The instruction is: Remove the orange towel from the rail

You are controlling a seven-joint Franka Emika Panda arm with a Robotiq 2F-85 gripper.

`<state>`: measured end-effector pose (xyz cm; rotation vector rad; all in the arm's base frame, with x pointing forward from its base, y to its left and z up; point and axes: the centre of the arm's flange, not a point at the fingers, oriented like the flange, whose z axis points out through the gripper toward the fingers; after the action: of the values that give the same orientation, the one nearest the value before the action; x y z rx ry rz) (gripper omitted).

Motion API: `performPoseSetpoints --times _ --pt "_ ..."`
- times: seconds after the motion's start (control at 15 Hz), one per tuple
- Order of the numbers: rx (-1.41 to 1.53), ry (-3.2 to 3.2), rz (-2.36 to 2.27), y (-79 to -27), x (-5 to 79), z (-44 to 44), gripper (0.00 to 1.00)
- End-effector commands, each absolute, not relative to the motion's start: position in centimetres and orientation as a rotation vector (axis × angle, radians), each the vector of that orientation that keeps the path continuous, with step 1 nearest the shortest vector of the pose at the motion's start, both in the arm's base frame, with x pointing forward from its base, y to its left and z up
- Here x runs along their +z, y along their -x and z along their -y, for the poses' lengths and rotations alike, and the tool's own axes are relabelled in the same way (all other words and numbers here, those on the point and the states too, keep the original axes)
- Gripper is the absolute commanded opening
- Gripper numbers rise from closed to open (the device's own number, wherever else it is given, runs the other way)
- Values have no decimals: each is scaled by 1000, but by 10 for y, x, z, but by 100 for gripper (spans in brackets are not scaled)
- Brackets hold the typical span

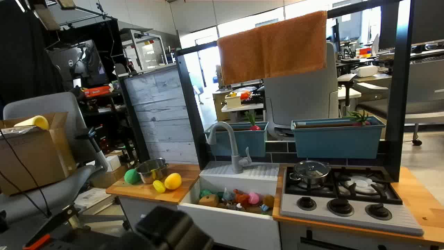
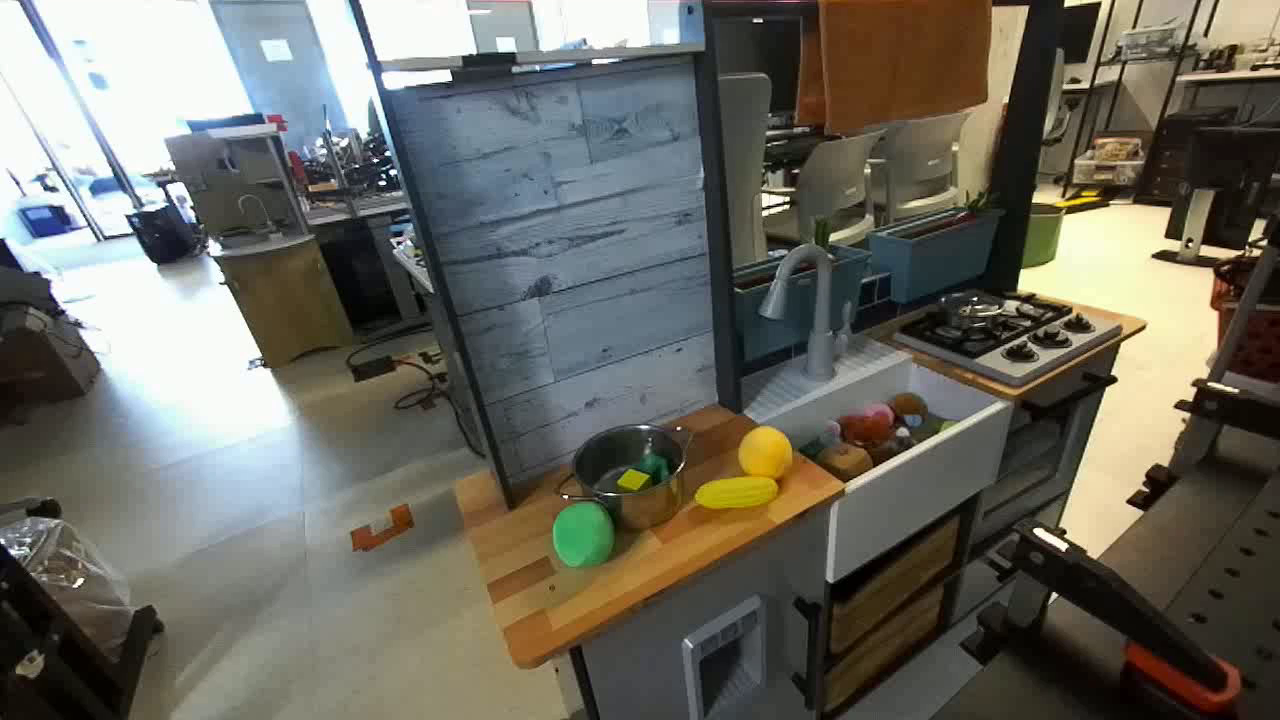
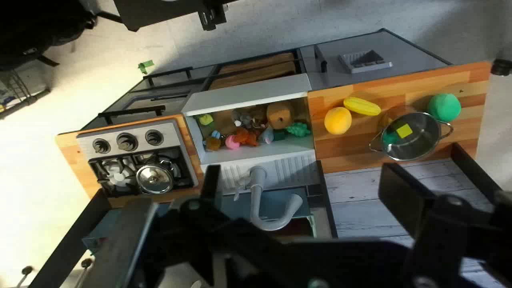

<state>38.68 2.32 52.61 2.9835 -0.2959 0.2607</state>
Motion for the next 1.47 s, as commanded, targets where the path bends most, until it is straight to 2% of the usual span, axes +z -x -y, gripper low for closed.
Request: performPoseSetpoints --times 0.0,0.67,1.07,1.4 --pt "263 -2984 296 -387 527 -23 100" --pt "292 -2988 298 -391 525 -22 100" --pt "648 -2997 386 -463 526 -5 100" --pt "986 -2956 664 -544 538 36 100"
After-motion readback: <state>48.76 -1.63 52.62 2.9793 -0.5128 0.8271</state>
